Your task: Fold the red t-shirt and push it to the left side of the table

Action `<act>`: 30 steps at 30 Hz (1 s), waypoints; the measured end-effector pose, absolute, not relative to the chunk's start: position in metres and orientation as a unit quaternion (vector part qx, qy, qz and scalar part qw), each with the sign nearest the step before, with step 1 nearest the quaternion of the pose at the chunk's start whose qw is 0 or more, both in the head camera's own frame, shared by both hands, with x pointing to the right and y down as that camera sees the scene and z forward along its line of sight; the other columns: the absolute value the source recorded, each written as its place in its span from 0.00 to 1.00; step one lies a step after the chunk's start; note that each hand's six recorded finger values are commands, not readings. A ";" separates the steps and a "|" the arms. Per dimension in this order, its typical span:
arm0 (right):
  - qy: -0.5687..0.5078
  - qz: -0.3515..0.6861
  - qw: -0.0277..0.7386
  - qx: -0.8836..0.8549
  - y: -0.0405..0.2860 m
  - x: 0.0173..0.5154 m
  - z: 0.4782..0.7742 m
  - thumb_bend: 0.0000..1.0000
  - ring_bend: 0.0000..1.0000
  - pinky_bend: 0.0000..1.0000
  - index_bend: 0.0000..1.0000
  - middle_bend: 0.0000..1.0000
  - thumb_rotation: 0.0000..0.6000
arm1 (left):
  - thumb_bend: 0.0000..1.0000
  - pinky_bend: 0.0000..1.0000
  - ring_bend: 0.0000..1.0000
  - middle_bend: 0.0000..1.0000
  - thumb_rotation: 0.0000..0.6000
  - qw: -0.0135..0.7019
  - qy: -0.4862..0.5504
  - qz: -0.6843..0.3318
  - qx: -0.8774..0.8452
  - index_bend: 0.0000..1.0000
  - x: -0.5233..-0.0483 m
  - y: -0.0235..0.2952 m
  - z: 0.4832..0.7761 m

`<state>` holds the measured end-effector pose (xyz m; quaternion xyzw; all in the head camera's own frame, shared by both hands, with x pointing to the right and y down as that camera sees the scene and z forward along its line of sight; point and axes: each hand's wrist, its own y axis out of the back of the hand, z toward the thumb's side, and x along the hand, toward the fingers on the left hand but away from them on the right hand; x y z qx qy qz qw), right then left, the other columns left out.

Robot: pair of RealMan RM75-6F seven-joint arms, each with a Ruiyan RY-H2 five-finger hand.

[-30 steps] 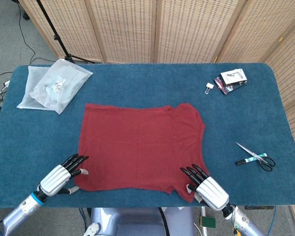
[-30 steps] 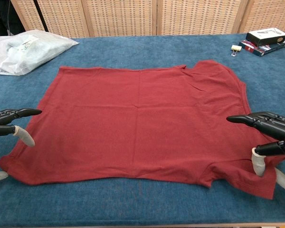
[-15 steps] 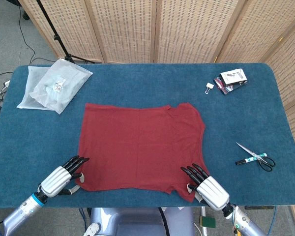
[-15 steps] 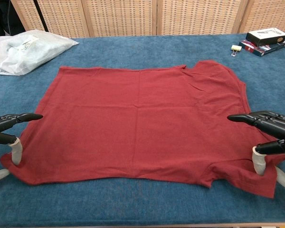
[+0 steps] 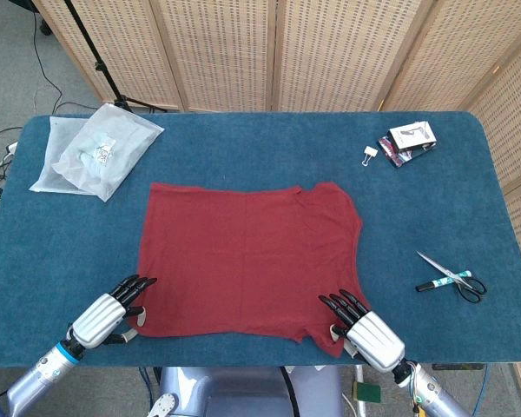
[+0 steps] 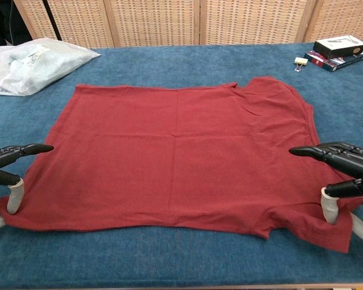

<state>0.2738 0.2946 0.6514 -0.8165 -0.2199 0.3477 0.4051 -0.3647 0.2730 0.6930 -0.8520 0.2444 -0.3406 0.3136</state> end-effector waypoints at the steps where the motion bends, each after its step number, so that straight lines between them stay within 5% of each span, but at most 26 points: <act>1: -0.219 0.348 0.405 -0.817 0.295 0.274 0.651 0.57 0.00 0.00 0.59 0.00 1.00 | 0.43 0.00 0.00 0.00 1.00 0.313 0.244 -0.341 -0.852 0.69 -0.365 0.273 0.693; 30: -0.142 0.279 0.364 -0.877 0.338 0.278 0.611 0.57 0.00 0.00 0.61 0.00 1.00 | 0.44 0.00 0.00 0.00 1.00 0.315 0.175 -0.293 -0.886 0.70 -0.377 0.324 0.652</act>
